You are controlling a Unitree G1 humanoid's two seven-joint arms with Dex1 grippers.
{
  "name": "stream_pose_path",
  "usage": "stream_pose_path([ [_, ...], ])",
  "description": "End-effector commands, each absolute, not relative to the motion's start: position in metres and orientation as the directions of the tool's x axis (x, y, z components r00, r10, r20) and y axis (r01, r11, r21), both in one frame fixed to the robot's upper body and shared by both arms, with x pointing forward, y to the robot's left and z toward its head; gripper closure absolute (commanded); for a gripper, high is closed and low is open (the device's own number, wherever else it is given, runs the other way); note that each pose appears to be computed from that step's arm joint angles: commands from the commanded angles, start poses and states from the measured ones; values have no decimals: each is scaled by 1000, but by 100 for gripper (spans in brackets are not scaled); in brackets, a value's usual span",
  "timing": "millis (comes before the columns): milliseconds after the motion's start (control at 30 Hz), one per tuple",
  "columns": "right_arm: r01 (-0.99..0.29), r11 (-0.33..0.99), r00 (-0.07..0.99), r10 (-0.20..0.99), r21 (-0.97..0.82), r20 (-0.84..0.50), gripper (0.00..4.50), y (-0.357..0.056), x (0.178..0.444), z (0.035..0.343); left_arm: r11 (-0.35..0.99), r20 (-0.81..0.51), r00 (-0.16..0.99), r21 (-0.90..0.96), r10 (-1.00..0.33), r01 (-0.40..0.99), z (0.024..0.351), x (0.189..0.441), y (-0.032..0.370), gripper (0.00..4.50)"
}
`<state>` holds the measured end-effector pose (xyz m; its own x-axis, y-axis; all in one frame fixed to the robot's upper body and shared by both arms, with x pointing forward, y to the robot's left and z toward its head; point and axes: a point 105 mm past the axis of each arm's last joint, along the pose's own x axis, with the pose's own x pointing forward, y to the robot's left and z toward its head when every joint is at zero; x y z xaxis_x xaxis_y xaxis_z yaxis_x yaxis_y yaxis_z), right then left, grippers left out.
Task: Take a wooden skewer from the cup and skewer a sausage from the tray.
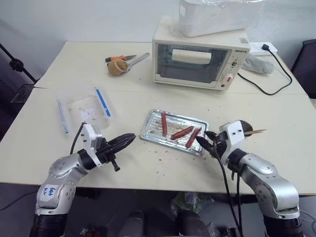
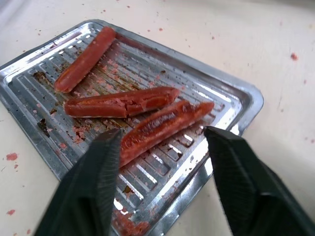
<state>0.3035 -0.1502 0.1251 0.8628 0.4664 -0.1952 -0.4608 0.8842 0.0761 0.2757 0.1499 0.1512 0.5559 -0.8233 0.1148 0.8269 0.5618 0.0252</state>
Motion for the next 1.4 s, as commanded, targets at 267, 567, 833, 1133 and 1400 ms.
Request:
stream_pose_path([
  [267,-502,853,823,522,143,-222,5,-120,303,130,546,124,536,70,-835,835,159,272,146,450],
  [567,-511,851,804,524,124,-280,5,-112,308,124,542,118,532,81,-839,836,161,272,145,450],
  [833,-493,869,816,483,54,-318,23,-117,314,118,545,120,535,83,-837,834,161,272,145,450],
  [1133,-517,856,805,489,6,-336,198,-115,315,115,546,124,535,83,-836,834,161,272,144,450],
  [1400,-539,838,802,480,-85,-356,198,-119,313,113,543,126,532,79,-837,836,161,271,142,450],
])
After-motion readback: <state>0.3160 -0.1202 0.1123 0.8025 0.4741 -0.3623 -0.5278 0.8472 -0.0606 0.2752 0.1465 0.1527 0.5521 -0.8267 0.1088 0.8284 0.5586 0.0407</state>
